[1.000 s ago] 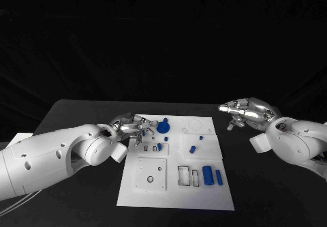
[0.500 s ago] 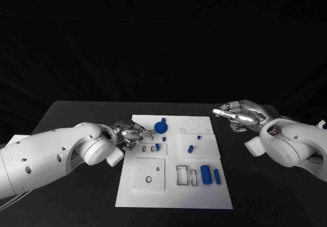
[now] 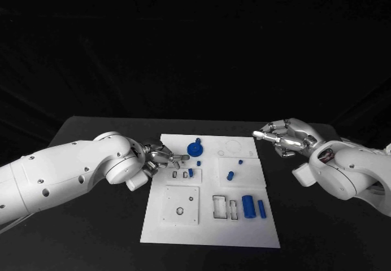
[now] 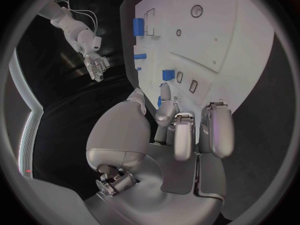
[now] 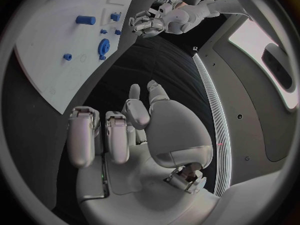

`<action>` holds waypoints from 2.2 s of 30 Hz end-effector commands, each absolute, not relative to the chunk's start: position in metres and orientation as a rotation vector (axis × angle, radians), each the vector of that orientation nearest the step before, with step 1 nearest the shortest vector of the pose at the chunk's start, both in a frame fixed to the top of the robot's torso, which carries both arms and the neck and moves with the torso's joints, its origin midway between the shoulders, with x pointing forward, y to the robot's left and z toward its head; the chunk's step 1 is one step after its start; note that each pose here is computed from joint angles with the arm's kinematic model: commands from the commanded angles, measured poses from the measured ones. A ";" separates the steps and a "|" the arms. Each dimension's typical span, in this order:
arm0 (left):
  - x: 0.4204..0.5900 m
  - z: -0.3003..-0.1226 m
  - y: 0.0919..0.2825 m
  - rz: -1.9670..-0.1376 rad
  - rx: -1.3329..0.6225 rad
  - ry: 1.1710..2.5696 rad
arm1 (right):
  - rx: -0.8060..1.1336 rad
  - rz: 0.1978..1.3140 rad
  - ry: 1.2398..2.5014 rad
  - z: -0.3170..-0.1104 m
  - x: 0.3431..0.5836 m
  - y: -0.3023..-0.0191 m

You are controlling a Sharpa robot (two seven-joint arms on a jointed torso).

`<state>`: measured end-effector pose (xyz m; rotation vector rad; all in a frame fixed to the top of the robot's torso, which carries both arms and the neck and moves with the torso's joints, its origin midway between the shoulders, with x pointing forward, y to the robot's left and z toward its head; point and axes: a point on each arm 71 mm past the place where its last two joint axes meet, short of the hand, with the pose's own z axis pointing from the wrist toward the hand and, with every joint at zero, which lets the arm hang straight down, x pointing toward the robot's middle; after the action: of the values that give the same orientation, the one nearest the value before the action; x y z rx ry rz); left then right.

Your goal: Assemble the parts on the task board

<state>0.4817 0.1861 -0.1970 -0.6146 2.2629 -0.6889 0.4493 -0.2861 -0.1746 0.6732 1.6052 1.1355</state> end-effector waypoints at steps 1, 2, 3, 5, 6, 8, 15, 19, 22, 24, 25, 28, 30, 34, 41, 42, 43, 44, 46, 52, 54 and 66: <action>0.486 -0.195 0.187 -0.507 -0.441 2.317 | 0.640 1.127 1.601 -0.175 0.449 -0.285; 0.488 -0.193 0.185 -0.494 -0.424 2.317 | 0.640 1.127 1.600 -0.175 0.449 -0.285; 0.490 -0.191 0.184 -0.480 -0.403 2.316 | 0.640 1.126 1.599 -0.175 0.449 -0.285; 0.495 -0.187 0.179 -0.457 -0.365 2.313 | 0.641 1.125 1.598 -0.175 0.449 -0.285; 0.498 -0.185 0.177 -0.447 -0.349 2.311 | 0.641 1.125 1.598 -0.175 0.449 -0.285; 0.502 -0.183 0.172 -0.434 -0.322 2.311 | 0.640 1.125 1.598 -0.175 0.449 -0.284; 0.512 -0.176 0.152 -0.403 -0.227 2.324 | 0.639 1.120 1.596 -0.175 0.450 -0.284; 0.513 -0.175 0.144 -0.378 -0.158 2.358 | 0.638 1.119 1.594 -0.175 0.451 -0.284; 0.513 -0.176 0.138 -0.351 -0.100 2.381 | 0.638 1.120 1.594 -0.175 0.451 -0.283; 0.514 -0.176 0.135 -0.336 -0.069 2.394 | 0.638 1.121 1.594 -0.176 0.451 -0.282; 0.514 -0.176 0.133 -0.331 -0.058 2.398 | 0.638 1.121 1.594 -0.176 0.452 -0.282; 0.514 -0.178 0.128 -0.315 -0.017 2.421 | 0.639 1.120 1.593 -0.177 0.452 -0.281; 0.515 -0.179 0.124 -0.307 0.005 2.434 | 0.640 1.119 1.593 -0.177 0.452 -0.281; 0.516 -0.180 0.119 -0.298 0.027 2.445 | 0.642 1.119 1.595 -0.179 0.453 -0.281; 0.518 -0.181 0.113 -0.286 0.049 2.452 | 0.645 1.124 1.595 -0.180 0.453 -0.280; 0.518 -0.181 0.112 -0.286 0.051 2.453 | 0.645 1.124 1.595 -0.180 0.453 -0.280; 0.518 -0.181 0.111 -0.285 0.053 2.453 | 0.645 1.125 1.595 -0.180 0.453 -0.279; 0.518 -0.181 0.111 -0.285 0.054 2.453 | 0.645 1.126 1.595 -0.180 0.453 -0.279; 0.518 -0.182 0.110 -0.283 0.056 2.454 | 0.645 1.127 1.596 -0.180 0.453 -0.279; 0.520 -0.183 0.108 -0.273 0.064 2.461 | 0.646 1.127 1.596 -0.180 0.453 -0.279; 0.520 -0.184 0.108 -0.268 0.067 2.465 | 0.646 1.128 1.596 -0.180 0.453 -0.279; 0.522 -0.188 0.105 -0.249 0.074 2.472 | 0.645 1.132 1.599 -0.181 0.454 -0.277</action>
<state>0.5229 0.1058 -0.1872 0.0497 2.4602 -0.2634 0.4540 -0.2786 -0.1807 0.6560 1.5976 1.1227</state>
